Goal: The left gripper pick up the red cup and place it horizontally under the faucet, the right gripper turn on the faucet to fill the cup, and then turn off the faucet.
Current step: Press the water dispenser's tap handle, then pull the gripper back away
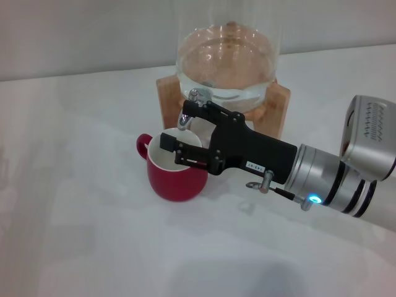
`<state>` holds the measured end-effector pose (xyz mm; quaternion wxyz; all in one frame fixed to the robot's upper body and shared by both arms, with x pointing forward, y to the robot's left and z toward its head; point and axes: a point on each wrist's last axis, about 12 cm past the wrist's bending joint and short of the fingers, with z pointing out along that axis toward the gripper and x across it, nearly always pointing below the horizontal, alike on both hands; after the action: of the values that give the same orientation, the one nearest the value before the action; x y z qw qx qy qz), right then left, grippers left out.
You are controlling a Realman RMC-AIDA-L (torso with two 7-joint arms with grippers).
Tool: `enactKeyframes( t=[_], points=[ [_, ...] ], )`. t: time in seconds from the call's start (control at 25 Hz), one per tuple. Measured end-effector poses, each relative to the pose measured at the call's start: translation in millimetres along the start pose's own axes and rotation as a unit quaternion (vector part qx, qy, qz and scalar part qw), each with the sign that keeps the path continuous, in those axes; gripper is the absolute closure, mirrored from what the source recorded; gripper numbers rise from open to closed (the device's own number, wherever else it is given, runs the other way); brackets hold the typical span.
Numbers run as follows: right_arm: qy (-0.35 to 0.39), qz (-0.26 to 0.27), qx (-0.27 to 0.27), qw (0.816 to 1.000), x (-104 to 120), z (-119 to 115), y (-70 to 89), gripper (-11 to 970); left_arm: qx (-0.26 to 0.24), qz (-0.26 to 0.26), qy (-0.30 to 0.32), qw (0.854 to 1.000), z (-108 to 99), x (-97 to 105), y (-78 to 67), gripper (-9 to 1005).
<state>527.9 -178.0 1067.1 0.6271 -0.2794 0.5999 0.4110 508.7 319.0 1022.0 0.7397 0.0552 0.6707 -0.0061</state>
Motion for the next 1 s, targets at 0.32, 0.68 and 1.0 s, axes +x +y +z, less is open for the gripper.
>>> enactKeyframes(
  t=[0.32,0.68,1.0],
  points=[
    [0.0,0.0,0.0,1.0,0.2,-0.1,0.3,89,0.0,0.0,0.0,1.0,0.2,-0.1,0.4,481],
    [0.003,0.0,0.004,1.0,0.8,-4.4,-1.2,89,0.002,0.001,0.001,1.0,0.0,0.2,0.0,481],
    [0.002,0.0,0.008,1.0,0.4,-6.4,-2.8,89,0.003,0.001,0.001,1.0,0.0,0.3,-0.7,481]
  ],
)
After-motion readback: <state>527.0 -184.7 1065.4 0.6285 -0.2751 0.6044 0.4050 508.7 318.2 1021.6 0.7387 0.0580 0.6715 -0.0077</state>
